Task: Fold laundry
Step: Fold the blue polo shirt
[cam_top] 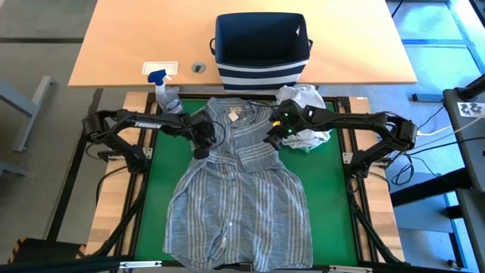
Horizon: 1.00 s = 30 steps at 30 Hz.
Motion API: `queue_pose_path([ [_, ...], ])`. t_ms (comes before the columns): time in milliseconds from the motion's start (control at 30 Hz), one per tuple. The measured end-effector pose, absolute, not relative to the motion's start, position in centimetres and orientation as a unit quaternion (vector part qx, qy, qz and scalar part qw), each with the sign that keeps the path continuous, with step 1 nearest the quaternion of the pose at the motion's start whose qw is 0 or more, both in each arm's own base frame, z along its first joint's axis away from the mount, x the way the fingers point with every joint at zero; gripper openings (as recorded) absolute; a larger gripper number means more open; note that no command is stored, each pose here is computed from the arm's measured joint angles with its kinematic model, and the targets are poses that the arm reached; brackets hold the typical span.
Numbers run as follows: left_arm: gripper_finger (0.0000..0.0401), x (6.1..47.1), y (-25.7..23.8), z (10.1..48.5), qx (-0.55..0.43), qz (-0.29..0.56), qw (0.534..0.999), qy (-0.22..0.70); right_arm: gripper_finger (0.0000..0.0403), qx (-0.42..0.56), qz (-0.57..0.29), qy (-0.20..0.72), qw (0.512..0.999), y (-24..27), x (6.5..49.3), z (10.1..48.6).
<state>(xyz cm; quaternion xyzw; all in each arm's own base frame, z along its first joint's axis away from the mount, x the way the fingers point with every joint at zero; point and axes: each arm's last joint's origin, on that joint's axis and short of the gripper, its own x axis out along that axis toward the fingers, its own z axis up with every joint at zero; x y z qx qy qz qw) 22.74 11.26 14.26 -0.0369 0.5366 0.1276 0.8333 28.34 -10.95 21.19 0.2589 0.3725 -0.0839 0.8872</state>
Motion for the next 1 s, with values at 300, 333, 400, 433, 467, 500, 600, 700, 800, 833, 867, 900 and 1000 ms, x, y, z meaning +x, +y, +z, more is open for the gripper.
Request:
queue_pose_path([
  [300,0.0161,23.1,10.7,14.6,0.046,0.091,0.837,0.538,0.0225,0.259,-0.084,0.371,0.888,-11.0,28.4,21.2],
  [333,0.0157,23.2,10.6,14.6,0.042,0.084,0.839,0.535,0.0225,0.259,-0.084,0.371,0.888,-11.0,28.4,21.2],
  [400,0.0141,23.2,10.6,14.6,0.035,0.080,0.842,0.533,0.0225,0.259,-0.084,0.371,0.888,-11.0,28.4,21.2],
  [433,0.0130,23.2,10.6,14.7,0.031,0.081,0.843,0.531,0.0225,0.259,-0.084,0.371,0.888,-11.0,28.4,21.2],
  [467,0.0117,23.2,10.6,14.7,0.028,0.077,0.845,0.529,0.0225,0.259,-0.084,0.371,0.888,-11.0,28.4,21.2],
  [500,0.0102,23.2,10.6,14.7,0.023,0.077,0.845,0.529,0.0225,0.258,-0.086,0.371,0.888,-11.0,28.4,21.2],
  [600,0.0052,23.5,10.7,15.4,0.015,0.083,0.845,0.528,0.0225,0.258,-0.092,0.372,0.887,-11.0,28.3,21.2],
  [700,0.0010,24.4,11.3,17.7,0.034,0.109,0.861,0.496,0.0225,0.258,-0.092,0.372,0.887,-11.0,28.3,21.2],
  [800,0.0007,25.4,12.5,20.0,0.059,0.158,0.877,0.450,0.0225,0.259,-0.092,0.372,0.887,-11.0,28.3,21.2],
  [833,0.0008,25.7,12.9,20.7,0.063,0.171,0.883,0.433,0.0225,0.259,-0.093,0.372,0.886,-11.0,28.3,21.2],
  [867,0.0007,25.9,13.5,21.2,0.065,0.183,0.889,0.415,0.0225,0.259,-0.093,0.372,0.887,-11.0,28.3,21.2],
  [900,0.0006,25.9,13.9,21.5,0.067,0.193,0.893,0.400,0.0225,0.259,-0.093,0.372,0.886,-11.0,28.3,21.2],
  [1000,0.0003,25.9,15.1,21.8,0.060,0.222,0.900,0.369,0.0225,0.259,-0.093,0.372,0.886,-11.0,28.3,21.2],
])
